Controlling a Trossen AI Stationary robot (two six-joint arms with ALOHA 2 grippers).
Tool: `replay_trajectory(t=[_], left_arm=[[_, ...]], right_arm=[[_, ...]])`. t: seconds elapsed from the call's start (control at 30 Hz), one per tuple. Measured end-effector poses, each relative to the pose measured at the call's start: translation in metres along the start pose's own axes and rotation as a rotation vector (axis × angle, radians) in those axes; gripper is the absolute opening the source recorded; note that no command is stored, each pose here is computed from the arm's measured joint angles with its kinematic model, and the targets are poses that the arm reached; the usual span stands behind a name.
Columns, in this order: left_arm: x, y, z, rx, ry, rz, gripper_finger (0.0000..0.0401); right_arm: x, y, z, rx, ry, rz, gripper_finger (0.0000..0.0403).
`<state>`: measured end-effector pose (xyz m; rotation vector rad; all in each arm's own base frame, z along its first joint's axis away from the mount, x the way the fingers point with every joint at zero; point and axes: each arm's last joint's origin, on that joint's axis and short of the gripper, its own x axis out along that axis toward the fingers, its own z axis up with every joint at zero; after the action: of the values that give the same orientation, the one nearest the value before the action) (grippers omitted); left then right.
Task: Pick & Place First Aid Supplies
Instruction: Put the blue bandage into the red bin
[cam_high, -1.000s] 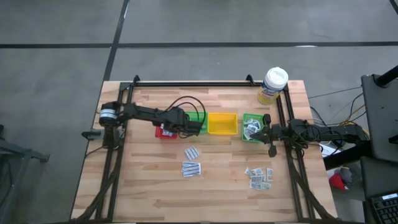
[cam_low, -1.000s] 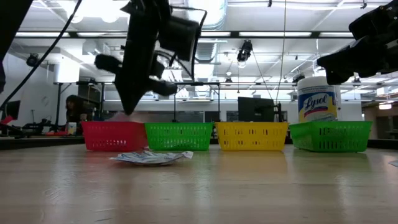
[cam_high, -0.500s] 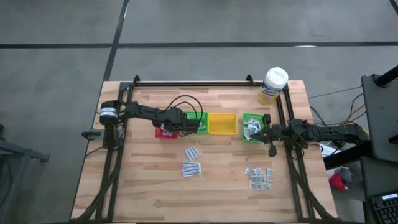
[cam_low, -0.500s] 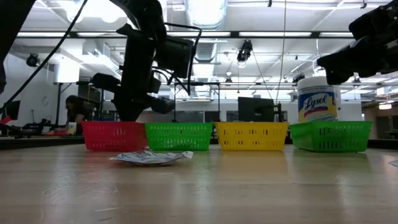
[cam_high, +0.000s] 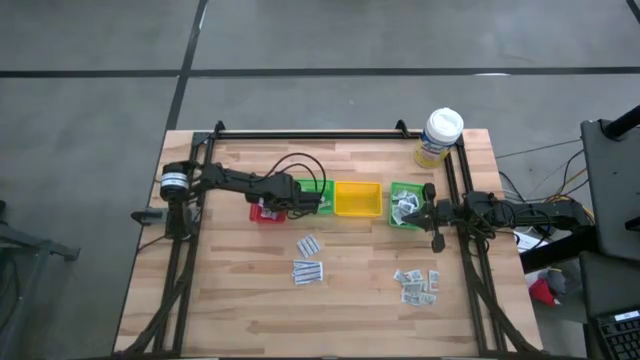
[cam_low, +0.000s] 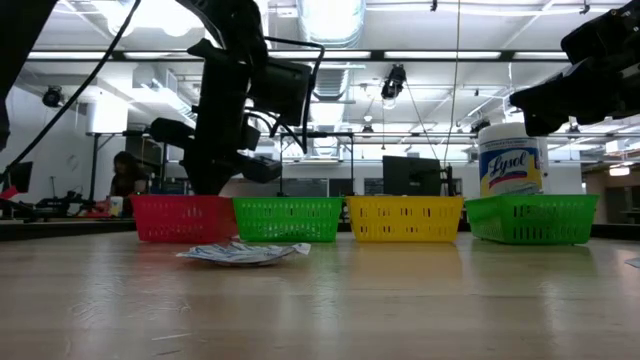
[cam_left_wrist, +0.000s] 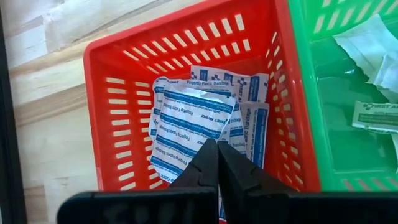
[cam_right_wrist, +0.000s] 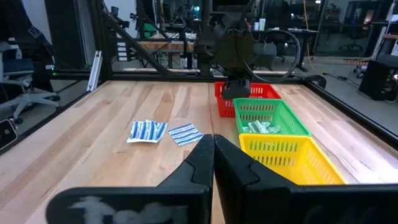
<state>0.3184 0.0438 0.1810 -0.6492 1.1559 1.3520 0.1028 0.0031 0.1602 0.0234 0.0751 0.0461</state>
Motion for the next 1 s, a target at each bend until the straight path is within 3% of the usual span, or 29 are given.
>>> replay_trajectory(t=[0.4,0.77,1.0], left_arm=[[0.000,-0.001,0.001,0.050,-0.004,-0.012,0.0004],[-0.002,-0.003,0.002,0.058,-0.019,-0.025,0.0100],[-0.026,0.004,0.011,0.101,-0.059,-0.089,0.0110]], right_arm=[[0.000,0.000,0.000,0.000,0.000,0.000,0.0008],[0.000,0.000,0.000,0.001,0.000,0.000,0.0008],[0.000,0.000,0.000,0.001,0.000,0.001,0.0008]])
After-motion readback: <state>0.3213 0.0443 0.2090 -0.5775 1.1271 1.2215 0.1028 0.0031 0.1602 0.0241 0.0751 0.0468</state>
